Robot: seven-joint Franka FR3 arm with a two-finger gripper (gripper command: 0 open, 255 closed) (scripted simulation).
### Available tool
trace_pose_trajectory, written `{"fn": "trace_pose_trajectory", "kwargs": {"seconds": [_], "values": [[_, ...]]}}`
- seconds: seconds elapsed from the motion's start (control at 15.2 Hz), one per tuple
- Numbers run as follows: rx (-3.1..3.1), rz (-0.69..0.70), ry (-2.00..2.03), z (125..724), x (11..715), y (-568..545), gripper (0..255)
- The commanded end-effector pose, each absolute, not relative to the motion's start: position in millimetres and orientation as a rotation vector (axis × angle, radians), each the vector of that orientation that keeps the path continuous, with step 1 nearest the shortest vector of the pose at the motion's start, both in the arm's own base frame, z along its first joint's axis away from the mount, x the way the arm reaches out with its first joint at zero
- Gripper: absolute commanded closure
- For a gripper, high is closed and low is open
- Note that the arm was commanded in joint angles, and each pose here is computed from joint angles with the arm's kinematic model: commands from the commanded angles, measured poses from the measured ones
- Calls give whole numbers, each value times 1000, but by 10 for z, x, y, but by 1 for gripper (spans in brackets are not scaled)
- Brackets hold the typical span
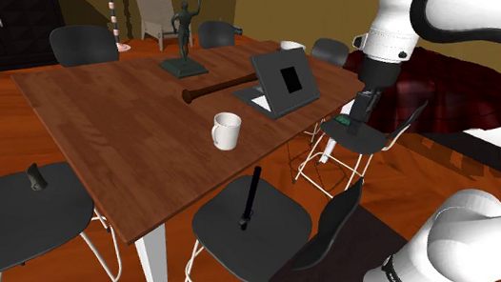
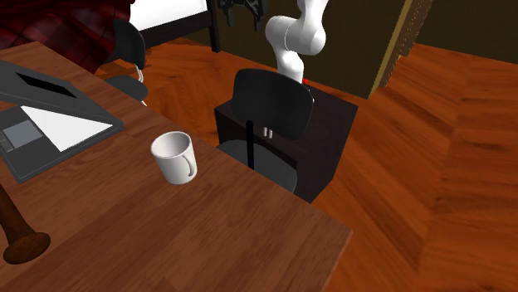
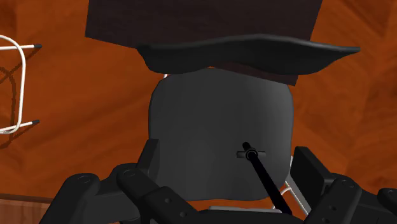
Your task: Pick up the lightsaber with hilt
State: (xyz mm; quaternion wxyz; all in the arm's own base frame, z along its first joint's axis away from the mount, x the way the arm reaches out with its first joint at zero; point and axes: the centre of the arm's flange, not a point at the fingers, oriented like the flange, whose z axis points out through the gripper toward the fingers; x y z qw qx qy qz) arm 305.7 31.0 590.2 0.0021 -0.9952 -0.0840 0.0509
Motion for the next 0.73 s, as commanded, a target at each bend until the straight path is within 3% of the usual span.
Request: {"fn": "trace_pose_trajectory", "kwargs": {"seconds": [0.0, 0.66], "values": [[-3122, 160, -264, 5902, 3057, 310, 0], [-3125, 353, -338, 5093, 3965, 1150, 0]]}}
